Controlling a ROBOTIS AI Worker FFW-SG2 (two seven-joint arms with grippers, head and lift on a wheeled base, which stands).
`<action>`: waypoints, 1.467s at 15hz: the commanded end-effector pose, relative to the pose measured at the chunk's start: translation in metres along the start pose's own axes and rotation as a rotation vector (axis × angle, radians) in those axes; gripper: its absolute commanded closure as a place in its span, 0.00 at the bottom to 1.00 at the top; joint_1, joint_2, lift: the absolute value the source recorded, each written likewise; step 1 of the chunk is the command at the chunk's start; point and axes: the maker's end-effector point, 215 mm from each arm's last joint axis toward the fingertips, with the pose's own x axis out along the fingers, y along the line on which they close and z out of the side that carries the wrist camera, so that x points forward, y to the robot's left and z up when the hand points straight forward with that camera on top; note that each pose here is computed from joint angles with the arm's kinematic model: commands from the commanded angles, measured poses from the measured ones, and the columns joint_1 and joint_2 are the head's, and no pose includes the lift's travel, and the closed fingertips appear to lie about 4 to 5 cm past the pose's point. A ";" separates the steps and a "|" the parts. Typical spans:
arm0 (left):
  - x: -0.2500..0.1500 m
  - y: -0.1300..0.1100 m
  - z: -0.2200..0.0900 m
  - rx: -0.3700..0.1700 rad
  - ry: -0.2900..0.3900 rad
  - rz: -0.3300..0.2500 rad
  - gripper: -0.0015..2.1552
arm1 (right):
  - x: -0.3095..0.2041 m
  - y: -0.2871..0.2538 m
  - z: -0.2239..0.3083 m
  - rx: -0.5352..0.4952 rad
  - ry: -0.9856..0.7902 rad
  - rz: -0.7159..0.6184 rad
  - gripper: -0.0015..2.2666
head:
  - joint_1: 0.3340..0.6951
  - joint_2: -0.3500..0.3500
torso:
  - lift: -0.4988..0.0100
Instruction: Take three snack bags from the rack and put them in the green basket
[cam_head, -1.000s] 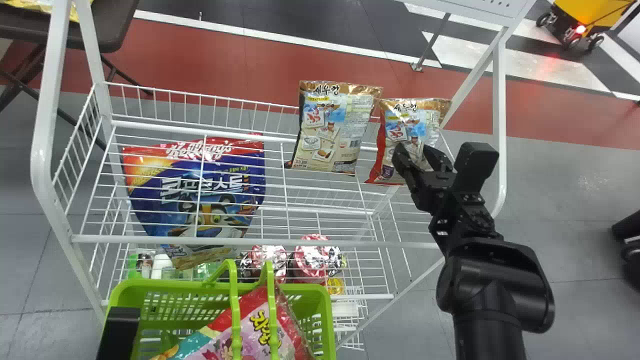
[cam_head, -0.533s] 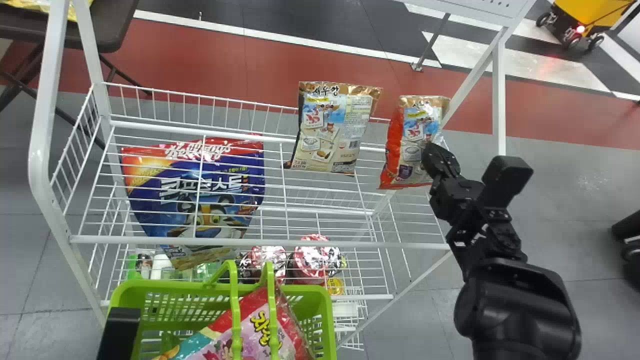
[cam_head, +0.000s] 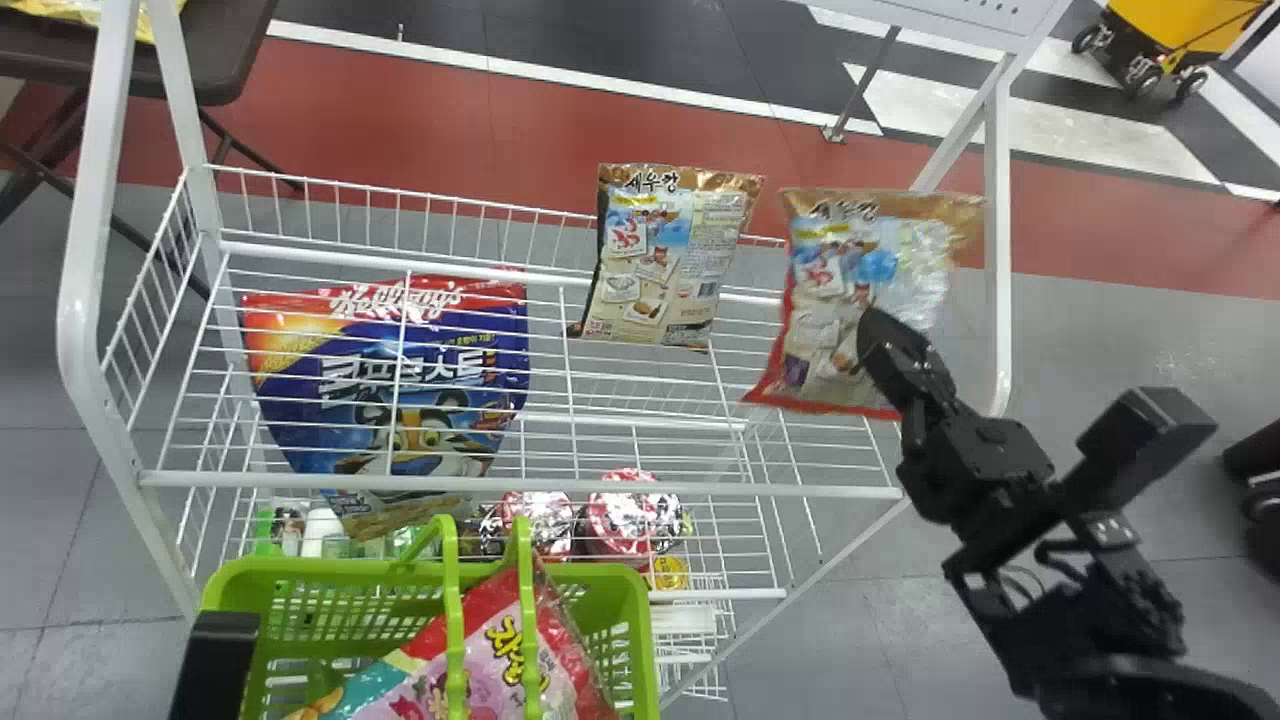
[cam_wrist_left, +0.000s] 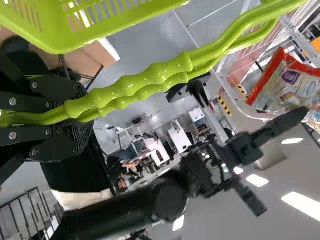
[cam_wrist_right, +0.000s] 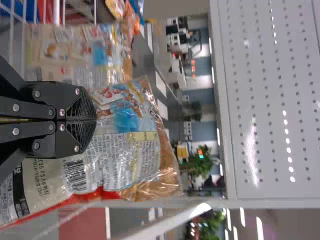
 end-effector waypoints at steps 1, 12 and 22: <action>-0.003 0.000 0.001 -0.014 -0.016 -0.002 0.63 | -0.020 0.040 -0.035 0.130 0.141 0.106 0.97 | 1.00 0.00 | 0.96; -0.001 0.001 0.011 -0.001 -0.032 -0.004 0.63 | -0.145 0.189 -0.166 0.679 0.752 0.477 0.97 | 1.00 0.00 | 0.96; -0.002 0.000 0.018 0.010 -0.047 -0.018 0.63 | -0.134 0.166 -0.223 0.536 0.784 0.390 0.63 | 1.00 0.00 | 0.96</action>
